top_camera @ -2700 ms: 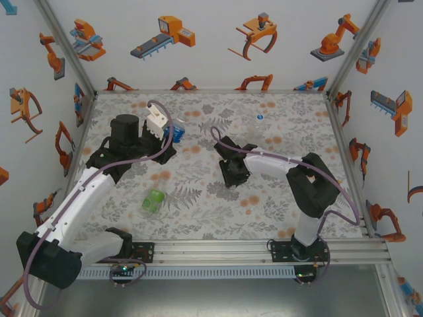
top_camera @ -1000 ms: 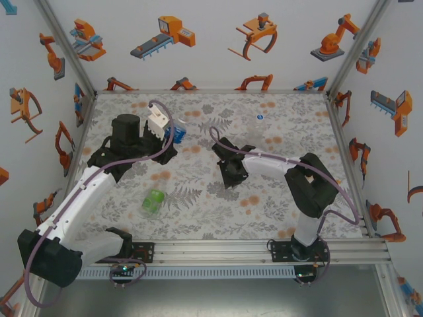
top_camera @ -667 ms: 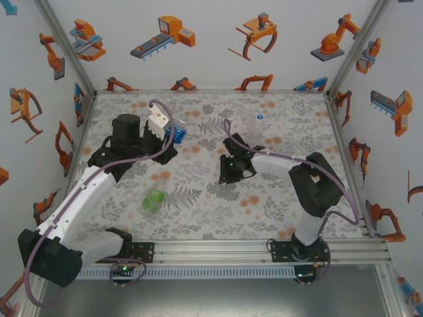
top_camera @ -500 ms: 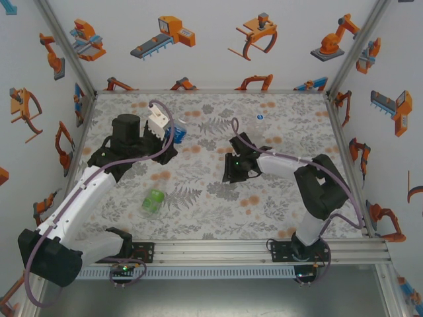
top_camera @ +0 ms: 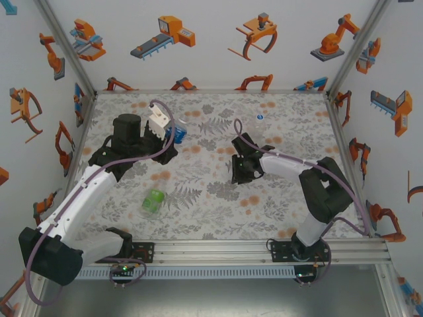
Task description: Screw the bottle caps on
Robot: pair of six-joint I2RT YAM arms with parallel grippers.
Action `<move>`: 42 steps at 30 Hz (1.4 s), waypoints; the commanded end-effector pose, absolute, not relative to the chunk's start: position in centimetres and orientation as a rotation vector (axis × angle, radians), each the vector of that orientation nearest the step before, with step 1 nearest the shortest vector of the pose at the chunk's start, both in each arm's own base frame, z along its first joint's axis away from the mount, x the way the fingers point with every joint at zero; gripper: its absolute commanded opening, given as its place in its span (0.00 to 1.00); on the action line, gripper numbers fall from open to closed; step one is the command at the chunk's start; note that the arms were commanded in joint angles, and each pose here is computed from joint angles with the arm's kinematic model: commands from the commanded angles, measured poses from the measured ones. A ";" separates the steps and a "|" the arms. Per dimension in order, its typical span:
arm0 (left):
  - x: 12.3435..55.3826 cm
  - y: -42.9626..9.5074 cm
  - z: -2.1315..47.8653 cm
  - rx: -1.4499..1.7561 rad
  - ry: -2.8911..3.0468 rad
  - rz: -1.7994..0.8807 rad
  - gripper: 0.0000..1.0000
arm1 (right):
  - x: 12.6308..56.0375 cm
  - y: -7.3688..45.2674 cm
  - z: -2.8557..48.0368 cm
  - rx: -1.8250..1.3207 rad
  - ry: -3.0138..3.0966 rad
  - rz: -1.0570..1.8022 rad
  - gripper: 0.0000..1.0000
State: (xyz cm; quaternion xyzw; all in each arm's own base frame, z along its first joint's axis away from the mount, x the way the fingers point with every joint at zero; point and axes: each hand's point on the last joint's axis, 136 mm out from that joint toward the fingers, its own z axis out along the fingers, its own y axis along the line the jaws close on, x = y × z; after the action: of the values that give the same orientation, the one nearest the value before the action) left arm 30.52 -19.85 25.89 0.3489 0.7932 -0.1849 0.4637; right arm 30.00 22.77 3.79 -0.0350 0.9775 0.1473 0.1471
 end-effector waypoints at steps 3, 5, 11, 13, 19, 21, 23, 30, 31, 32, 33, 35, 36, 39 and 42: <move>30.5 -20.3 26.4 0.876 1.920 -0.471 0.00 | 30.8 24.4 4.5 -0.106 2.797 0.513 0.25; 30.5 -20.3 26.4 0.877 1.917 -0.470 0.00 | 31.1 25.9 5.0 -0.103 2.773 0.627 0.24; 30.5 -20.3 26.4 0.877 1.918 -0.470 0.00 | 31.4 31.1 5.9 -0.079 2.695 1.064 0.24; 30.6 -20.3 26.2 0.877 1.921 -0.471 0.00 | 31.1 32.3 5.7 -0.061 2.686 1.183 0.24; 30.6 -20.3 26.1 0.877 1.926 -0.473 0.00 | 30.2 30.6 2.1 0.016 2.822 1.055 0.27; 30.7 -20.3 26.0 0.877 1.929 -0.471 0.00 | 29.8 28.9 1.1 0.032 2.874 0.928 0.30; 30.7 -20.4 25.9 0.878 1.933 -0.475 0.00 | 29.6 27.0 0.7 0.017 2.916 0.756 0.33; 30.9 -20.7 25.9 0.884 1.934 -0.489 0.00 | 30.0 25.0 2.0 -0.059 2.919 0.564 0.41; 30.9 -20.7 25.8 0.885 1.937 -0.490 0.00 | 30.2 25.0 2.4 -0.070 2.912 0.550 0.41; 30.9 -20.7 25.9 0.884 1.936 -0.489 0.00 | 30.4 25.0 2.8 -0.084 2.898 0.535 0.41; 30.9 -20.7 25.9 0.884 1.937 -0.489 0.00 | 30.7 25.1 3.6 -0.114 2.874 0.510 0.41; 30.8 -20.7 25.8 0.886 1.937 -0.489 0.00 | 31.1 25.2 5.2 -0.191 2.818 0.441 0.41; 30.9 -20.6 25.8 0.884 1.938 -0.485 0.00 | 31.4 25.3 6.1 -0.236 2.787 0.395 0.42; 30.9 -20.6 25.9 0.885 1.935 -0.481 0.00 | 31.5 25.8 8.1 -0.375 2.718 0.277 0.42; 30.9 -20.6 25.9 0.885 1.936 -0.478 0.00 | 31.7 25.5 9.5 -0.435 2.673 0.147 0.43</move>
State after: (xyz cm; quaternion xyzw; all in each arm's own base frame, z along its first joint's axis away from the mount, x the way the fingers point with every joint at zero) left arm 30.93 -20.11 24.71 0.3501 0.8010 -0.1864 0.4484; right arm 31.13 27.10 6.77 -0.1165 0.9699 0.1304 0.1697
